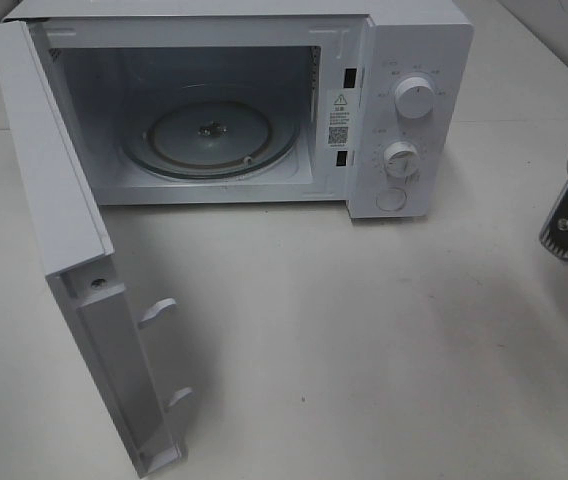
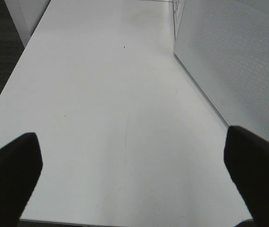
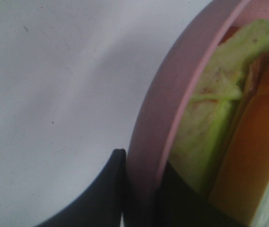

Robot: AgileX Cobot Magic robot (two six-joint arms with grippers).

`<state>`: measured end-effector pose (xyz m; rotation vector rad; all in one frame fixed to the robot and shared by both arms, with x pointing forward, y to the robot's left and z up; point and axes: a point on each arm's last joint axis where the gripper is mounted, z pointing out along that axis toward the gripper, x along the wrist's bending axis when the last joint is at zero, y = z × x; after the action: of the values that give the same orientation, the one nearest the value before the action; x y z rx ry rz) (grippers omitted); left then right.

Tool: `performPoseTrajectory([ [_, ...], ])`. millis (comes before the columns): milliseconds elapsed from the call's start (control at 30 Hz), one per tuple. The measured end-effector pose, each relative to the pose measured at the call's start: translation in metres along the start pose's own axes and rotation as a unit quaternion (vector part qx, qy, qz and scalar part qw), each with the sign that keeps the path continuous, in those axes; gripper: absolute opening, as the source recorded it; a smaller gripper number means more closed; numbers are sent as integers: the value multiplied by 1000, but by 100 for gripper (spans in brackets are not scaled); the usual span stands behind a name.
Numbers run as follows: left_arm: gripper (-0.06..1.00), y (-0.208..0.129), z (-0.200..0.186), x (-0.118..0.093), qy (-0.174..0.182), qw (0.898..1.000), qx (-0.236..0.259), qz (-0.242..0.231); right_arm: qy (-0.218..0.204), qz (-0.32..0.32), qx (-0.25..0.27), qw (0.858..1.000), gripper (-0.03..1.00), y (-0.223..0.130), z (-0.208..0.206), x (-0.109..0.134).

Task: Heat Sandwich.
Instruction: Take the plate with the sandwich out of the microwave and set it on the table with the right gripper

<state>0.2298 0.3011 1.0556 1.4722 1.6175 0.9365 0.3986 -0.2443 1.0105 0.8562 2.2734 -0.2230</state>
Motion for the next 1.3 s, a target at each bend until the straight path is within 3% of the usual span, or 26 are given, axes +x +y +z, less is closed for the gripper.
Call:
performPoseTrajectory([
  [500, 99, 0, 0, 0, 0, 1000, 0, 0, -3, 103, 39, 994, 13, 50, 13, -4],
  [733, 99, 0, 0, 0, 0, 1000, 0, 0, -8, 107, 55, 993, 13, 66, 24, -1],
  [1300, 99, 0, 0, 0, 0, 1000, 0, 0, -14, 158, 123, 980, 13, 60, 61, -22],
])
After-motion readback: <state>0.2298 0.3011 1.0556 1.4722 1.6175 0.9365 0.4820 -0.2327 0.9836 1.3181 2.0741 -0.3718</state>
